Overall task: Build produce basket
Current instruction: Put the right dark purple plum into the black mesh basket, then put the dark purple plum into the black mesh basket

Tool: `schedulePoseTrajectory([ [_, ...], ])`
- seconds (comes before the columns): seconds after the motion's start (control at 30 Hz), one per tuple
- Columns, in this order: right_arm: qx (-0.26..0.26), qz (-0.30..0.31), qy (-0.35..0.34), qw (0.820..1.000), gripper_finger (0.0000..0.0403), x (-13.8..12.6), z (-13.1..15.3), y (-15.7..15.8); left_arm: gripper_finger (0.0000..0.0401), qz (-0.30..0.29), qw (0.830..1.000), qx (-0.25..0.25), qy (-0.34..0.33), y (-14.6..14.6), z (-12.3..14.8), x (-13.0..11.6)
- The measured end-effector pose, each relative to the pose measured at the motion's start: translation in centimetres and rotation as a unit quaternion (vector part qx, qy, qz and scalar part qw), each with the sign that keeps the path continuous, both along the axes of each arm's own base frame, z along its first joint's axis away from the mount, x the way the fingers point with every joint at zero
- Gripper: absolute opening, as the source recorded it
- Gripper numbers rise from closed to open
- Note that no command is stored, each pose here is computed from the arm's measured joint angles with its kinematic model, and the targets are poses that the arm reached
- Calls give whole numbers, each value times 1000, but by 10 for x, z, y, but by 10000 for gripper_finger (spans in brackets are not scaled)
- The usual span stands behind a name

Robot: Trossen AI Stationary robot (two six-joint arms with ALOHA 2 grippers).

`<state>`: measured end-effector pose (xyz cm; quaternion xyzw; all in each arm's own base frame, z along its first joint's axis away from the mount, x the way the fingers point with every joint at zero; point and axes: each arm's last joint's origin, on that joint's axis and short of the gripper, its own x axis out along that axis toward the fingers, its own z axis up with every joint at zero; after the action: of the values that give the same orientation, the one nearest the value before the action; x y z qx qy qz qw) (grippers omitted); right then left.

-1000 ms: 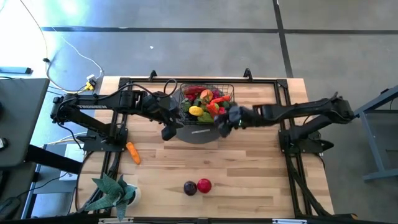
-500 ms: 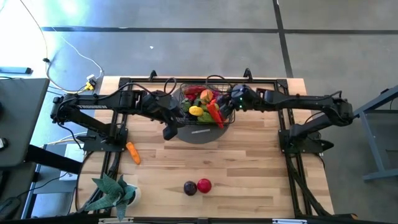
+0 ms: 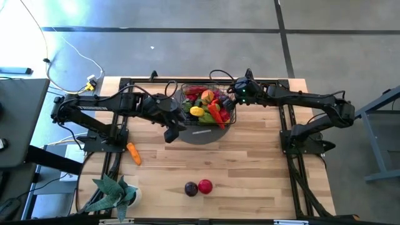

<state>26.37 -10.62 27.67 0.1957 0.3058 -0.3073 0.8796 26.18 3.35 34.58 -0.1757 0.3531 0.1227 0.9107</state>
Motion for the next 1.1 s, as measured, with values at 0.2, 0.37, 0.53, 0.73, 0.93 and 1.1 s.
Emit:
schedulePoseTrajectory([
  [0.2,-4,4,4,1000,331,-2,0,-6,200,-6,1000,-19,7,-14,-5,6],
  [0.37,-7,27,8,1000,332,-3,0,-6,200,-17,999,-15,24,-29,-13,14],
  [0.53,-13,42,13,999,332,-2,0,-6,200,-35,999,-7,37,-45,-19,19],
  [0.73,-14,45,7,999,332,-4,3,-4,200,-74,996,-8,48,-67,-23,20],
  [0.93,-34,55,-8,998,332,-12,16,-1,200,-113,989,-48,78,-83,-32,21],
  [1.1,-45,58,-19,997,332,-20,25,2,200,-79,988,-82,107,-88,-42,25],
])
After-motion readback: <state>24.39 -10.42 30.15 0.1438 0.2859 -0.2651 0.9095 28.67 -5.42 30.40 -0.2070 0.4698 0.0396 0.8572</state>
